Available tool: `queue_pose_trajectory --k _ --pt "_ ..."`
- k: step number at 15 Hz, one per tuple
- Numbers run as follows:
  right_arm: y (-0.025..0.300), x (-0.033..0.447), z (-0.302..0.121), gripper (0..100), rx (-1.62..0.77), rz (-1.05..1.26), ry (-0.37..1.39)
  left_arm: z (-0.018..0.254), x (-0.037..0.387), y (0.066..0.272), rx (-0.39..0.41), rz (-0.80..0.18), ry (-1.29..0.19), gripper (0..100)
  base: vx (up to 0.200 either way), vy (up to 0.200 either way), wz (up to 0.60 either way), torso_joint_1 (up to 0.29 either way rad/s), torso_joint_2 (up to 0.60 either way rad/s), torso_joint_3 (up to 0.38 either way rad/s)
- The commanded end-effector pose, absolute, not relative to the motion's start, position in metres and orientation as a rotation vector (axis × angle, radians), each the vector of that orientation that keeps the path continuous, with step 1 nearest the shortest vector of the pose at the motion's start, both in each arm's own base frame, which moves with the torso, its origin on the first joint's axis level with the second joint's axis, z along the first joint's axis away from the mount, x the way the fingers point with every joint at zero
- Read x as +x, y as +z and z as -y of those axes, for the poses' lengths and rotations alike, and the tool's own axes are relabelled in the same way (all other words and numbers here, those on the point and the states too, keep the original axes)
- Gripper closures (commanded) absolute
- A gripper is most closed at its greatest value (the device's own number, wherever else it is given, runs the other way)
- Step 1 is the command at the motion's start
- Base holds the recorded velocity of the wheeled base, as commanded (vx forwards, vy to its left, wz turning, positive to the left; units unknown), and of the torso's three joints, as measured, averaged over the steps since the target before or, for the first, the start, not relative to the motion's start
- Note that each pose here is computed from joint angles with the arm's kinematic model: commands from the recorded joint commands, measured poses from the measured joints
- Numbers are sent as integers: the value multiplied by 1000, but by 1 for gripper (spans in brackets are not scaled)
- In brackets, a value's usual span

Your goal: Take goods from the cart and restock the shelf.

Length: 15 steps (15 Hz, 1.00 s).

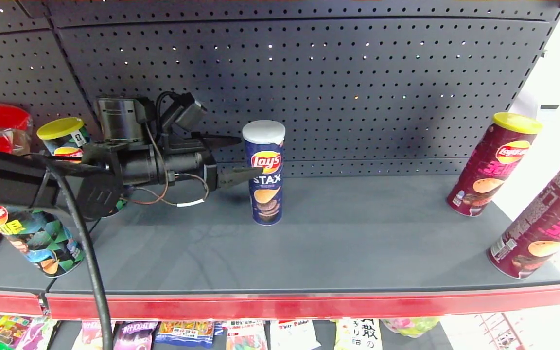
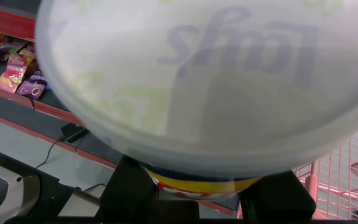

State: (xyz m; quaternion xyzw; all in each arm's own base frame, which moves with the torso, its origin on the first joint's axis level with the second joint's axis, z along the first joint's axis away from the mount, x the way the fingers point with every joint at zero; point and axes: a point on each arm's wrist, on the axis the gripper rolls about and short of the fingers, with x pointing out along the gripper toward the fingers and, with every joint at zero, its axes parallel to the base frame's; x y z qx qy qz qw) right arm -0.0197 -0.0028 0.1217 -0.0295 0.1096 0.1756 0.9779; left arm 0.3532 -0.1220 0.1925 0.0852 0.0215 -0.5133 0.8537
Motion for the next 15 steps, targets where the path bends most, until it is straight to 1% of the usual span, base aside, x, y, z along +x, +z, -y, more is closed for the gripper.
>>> queue_pose_trajectory --k 1,7,12,15 --pt "122 -19 3 100 -60 -225 355 132 362 191 174 -40 -1094 0 0 0 0 0 0 0" --pt "121 -19 3 100 -61 -226 349 145 376 194 159 -18 -1112 0 0 0 0 0 0 0" --pt "121 -19 3 100 -61 -225 349 149 378 189 148 -34 -1120 0 0 0 0 0 0 0" --pt "121 -19 3 100 -61 -225 347 154 376 188 128 -46 -1141 0 0 0 0 0 0 0"
